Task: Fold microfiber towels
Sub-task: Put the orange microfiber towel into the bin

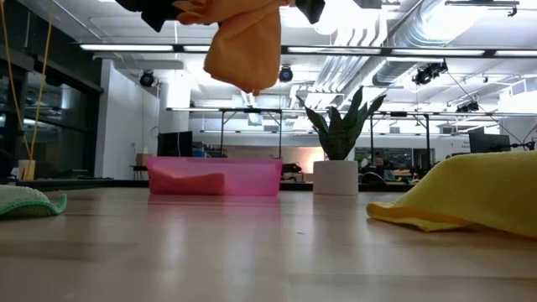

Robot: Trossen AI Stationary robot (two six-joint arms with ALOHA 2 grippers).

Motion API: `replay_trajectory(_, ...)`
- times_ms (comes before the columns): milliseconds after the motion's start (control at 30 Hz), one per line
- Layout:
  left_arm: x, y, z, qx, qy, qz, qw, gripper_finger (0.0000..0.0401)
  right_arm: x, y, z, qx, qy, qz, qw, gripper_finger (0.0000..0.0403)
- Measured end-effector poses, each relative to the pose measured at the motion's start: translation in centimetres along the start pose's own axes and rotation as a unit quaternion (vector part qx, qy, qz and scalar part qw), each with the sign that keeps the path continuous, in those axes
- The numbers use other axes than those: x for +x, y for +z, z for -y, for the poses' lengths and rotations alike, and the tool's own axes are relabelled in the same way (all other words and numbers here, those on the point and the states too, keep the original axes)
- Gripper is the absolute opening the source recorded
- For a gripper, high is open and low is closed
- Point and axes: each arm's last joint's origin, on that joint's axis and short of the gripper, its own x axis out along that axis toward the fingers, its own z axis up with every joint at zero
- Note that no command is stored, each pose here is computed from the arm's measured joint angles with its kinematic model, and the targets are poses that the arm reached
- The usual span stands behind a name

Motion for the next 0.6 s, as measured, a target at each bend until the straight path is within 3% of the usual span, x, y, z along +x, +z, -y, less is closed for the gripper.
replay_trajectory(333, -2.5, 1.2, -0.3, 0.073, 0.022, 0.020, 0.997, 0.0292, 0.0, 0.0, -0.1, -0.009, 0.018, -0.003, 1.000, 0.0000)
replay_trajectory(533, -4.7, 1.8, -0.4, 0.118, 0.056, 0.029, 0.991, 0.0292, -0.1, -0.4, -1.2, -0.018, 0.163, -0.040, 0.986, 0.0000)
replay_trajectory(600, -5.1, 1.9, -0.3, 0.120, 0.060, 0.031, 0.991, 0.0292, -0.1, -0.5, -1.6, -0.019, 0.186, -0.046, 0.981, 0.0000)
